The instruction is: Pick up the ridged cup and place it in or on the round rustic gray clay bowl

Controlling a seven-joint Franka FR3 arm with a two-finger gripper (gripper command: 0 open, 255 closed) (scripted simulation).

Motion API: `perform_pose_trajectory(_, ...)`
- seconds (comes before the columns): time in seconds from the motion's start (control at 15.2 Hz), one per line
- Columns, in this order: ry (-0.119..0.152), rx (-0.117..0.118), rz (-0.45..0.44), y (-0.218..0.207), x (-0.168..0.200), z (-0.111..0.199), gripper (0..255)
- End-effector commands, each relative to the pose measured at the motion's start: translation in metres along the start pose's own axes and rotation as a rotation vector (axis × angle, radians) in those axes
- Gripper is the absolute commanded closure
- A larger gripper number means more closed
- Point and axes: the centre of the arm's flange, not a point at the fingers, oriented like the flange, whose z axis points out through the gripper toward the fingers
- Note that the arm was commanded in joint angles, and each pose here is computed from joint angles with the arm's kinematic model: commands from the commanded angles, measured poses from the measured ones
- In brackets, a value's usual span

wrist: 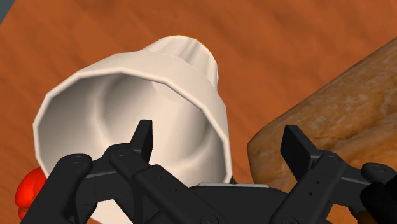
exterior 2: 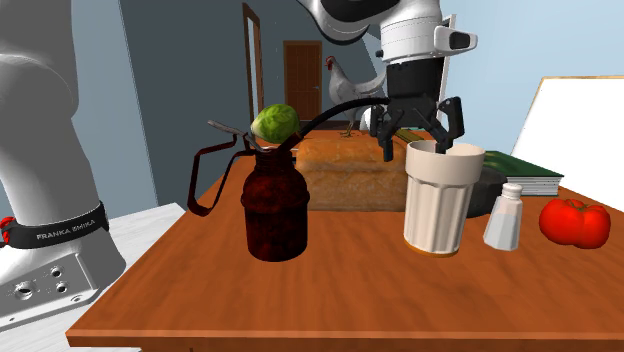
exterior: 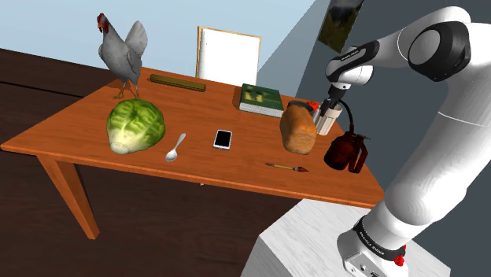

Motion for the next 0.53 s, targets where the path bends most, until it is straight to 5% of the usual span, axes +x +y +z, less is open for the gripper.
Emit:
perform_pose_trajectory(0.0,0.000,0.000,0.000,0.0000,0.0000,0.0001,0)
perform_pose_trajectory(0.07,0.000,0.000,0.000,0.0000,0.0000,0.0001,0)
perform_pose_trajectory(0.13,0.000,0.000,0.000,0.0000,0.0000,0.0001,255)
perform_pose_trajectory(0.46,0.000,0.000,0.000,-0.0001,0.0000,0.0000,255)
